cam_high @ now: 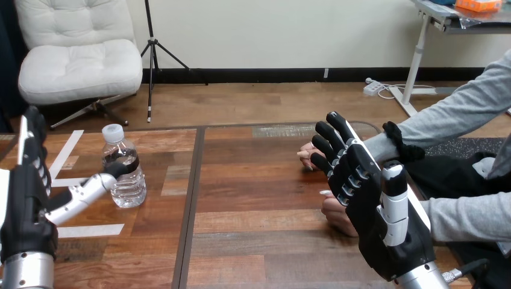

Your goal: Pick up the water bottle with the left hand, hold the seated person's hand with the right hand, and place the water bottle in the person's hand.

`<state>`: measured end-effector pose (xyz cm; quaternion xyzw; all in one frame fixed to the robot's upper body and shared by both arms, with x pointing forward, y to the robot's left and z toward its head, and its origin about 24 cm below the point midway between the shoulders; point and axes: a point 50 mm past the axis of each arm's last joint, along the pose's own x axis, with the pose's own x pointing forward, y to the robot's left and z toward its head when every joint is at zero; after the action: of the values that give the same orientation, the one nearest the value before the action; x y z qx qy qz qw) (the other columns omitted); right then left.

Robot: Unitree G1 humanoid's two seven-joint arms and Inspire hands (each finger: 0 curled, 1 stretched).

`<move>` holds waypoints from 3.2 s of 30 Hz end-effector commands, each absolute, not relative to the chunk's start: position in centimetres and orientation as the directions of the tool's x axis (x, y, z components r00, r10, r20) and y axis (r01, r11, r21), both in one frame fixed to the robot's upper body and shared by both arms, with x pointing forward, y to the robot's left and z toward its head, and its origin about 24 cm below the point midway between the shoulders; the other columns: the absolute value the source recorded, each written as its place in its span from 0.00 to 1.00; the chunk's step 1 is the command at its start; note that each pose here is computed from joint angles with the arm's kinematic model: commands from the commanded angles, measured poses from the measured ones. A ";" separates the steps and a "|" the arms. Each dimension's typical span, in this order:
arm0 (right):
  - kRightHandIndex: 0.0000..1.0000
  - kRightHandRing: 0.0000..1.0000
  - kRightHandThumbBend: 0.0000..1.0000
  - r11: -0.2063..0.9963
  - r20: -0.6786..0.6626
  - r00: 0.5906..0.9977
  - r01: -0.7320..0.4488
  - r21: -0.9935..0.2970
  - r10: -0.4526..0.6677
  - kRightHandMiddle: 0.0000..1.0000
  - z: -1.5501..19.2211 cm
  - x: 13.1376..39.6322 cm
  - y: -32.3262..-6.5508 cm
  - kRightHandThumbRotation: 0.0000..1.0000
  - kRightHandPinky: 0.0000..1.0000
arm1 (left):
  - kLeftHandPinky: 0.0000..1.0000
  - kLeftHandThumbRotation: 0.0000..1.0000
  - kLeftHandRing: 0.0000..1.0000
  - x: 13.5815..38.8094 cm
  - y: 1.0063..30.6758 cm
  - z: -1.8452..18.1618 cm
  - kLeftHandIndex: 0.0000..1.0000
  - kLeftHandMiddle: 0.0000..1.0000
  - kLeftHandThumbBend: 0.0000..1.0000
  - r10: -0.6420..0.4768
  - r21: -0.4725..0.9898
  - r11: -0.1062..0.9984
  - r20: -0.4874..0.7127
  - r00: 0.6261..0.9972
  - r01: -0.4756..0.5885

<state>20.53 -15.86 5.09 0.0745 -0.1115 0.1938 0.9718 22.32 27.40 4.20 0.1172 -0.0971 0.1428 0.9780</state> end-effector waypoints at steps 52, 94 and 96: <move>0.99 1.00 0.93 0.906 0.295 0.878 -0.416 0.075 0.378 0.99 5.9 21.3 -15.8 1.00 1.00 | 0.99 0.07 1.00 29.6 27.1 3.2 1.00 1.00 1.00 0.188 0.325 0.927 0.027 0.982 -0.186; 1.00 1.00 0.91 0.905 0.295 0.877 -0.417 0.078 0.379 0.99 5.8 21.4 -15.9 1.00 1.00 | 0.96 0.30 1.00 32.5 25.4 2.3 1.00 1.00 1.00 0.345 0.400 0.861 -0.006 0.938 -0.314; 1.00 1.00 0.91 0.906 0.295 0.878 -0.416 0.081 0.377 0.99 5.8 21.4 -15.9 1.00 1.00 | 0.95 0.30 1.00 32.5 25.4 2.3 1.00 1.00 1.00 0.359 0.401 0.855 0.000 0.933 -0.329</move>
<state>20.51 -15.91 4.73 0.0750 -0.1048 0.2003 0.9712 30.10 26.28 -0.51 0.1944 0.0957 0.1737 0.9607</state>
